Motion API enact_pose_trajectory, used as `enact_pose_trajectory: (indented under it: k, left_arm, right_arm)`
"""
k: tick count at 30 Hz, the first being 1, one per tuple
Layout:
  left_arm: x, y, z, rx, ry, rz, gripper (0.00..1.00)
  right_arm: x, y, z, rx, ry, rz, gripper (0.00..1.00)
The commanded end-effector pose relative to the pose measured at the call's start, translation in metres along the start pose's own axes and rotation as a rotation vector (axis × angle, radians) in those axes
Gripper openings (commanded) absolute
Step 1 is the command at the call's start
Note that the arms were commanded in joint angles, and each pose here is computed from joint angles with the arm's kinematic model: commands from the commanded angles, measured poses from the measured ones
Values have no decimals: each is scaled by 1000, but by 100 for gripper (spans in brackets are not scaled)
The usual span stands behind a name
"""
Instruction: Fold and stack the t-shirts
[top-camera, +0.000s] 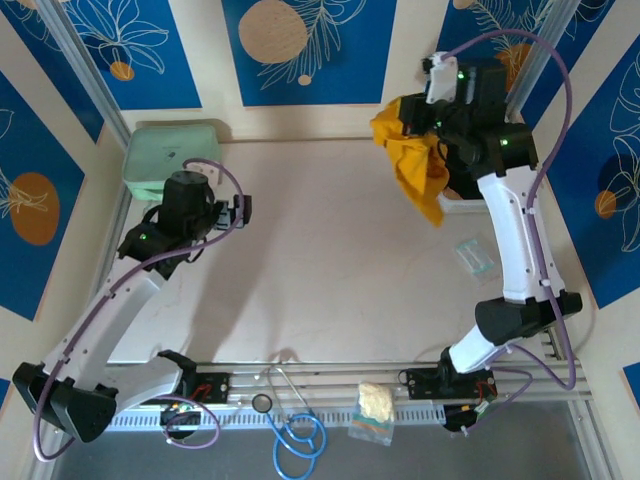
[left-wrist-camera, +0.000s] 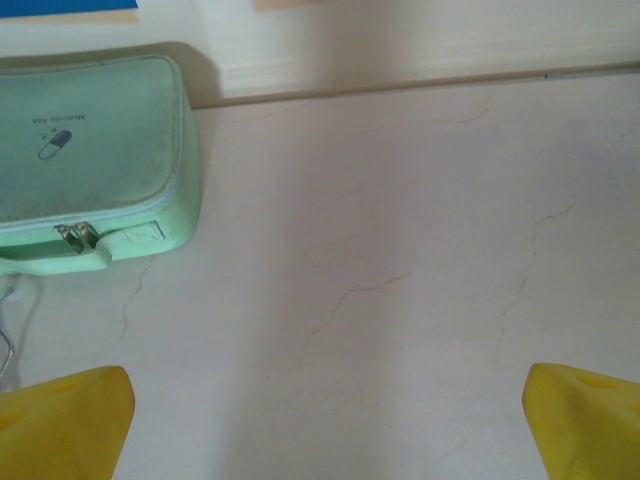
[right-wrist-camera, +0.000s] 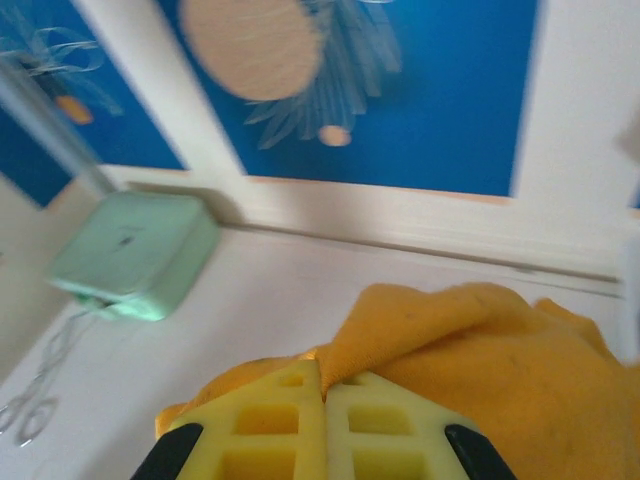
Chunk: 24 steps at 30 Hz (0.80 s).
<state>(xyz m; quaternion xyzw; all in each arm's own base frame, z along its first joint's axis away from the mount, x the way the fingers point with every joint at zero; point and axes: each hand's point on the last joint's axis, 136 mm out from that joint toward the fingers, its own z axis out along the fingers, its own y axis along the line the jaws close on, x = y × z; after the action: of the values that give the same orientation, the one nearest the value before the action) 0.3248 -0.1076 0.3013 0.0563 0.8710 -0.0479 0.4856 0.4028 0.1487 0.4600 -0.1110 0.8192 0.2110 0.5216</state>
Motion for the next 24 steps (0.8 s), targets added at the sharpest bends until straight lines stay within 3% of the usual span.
enact_pose_trajectory:
  k: [1, 6, 10, 14, 18, 24]
  left_arm:
    - [-8, 0, -20, 12, -23, 16, 100]
    - [-13, 6, -34, -5, -47, 18, 99]
    - [-16, 13, -46, -29, -55, 28, 100]
    - [-15, 20, -55, -61, -49, 42, 100]
    - [-10, 23, -56, -73, -22, 54, 100]
    - [15, 12, -44, -22, 84, 22, 100]
  right_arm:
    - [-11, 53, -25, -139, -48, -76, 0]
    - [13, 105, -11, -249, 20, -94, 0]
    - [51, 146, 8, -333, 116, -73, 0]
    - [101, 163, 32, -320, 219, -7, 0]
    - [159, 133, 58, -172, 327, 113, 0]
    - [264, 38, 66, 169, 487, 312, 0]
